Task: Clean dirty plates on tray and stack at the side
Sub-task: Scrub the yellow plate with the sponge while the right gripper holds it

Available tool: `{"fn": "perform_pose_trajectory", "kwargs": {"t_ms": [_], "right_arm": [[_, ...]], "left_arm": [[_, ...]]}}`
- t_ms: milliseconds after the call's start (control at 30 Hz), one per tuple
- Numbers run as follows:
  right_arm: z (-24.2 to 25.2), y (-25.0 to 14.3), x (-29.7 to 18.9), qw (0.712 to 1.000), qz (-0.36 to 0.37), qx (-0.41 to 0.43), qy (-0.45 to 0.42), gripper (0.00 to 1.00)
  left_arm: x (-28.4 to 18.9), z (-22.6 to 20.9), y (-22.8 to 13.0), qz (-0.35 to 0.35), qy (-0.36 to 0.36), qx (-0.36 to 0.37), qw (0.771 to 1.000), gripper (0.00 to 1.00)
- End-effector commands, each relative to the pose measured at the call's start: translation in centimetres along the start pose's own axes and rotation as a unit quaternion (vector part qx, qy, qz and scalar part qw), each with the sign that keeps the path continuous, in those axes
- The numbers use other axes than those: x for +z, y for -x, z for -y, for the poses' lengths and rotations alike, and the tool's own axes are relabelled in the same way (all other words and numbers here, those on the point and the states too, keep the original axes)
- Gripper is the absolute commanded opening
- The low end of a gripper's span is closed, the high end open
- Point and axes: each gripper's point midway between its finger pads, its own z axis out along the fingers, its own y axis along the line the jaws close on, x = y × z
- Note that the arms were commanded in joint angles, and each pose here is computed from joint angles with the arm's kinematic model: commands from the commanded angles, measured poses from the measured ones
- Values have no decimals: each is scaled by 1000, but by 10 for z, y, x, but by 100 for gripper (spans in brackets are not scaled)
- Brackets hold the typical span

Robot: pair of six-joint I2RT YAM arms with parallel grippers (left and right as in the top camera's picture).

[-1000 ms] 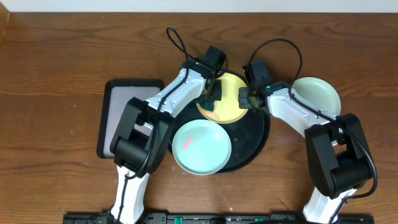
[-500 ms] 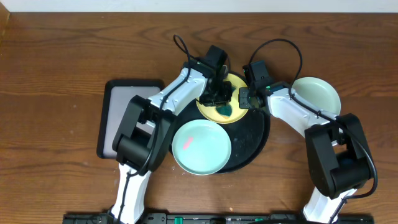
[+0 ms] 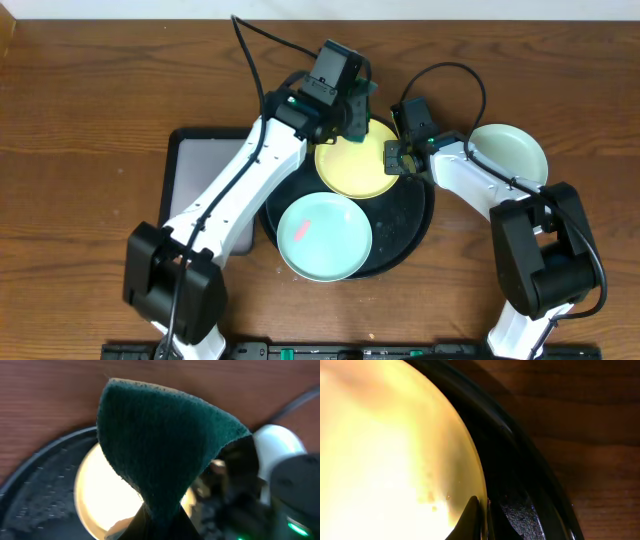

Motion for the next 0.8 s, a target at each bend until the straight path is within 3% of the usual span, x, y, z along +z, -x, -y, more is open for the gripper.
{"fn": "perform_pose_trajectory", "kwargs": {"t_ms": [0, 333, 767], "right_arm": [[-2, -15, 6, 1000, -20, -7, 0, 3], [-2, -15, 6, 1000, -21, -7, -1, 3], [-2, -15, 6, 1000, -21, -7, -1, 3]], "left_arm": [[30, -27, -12, -17, 58, -5, 998, 8], [89, -65, -30, -36, 140, 0, 989, 8], [143, -83, -86, -128, 145, -2, 981, 7]]}}
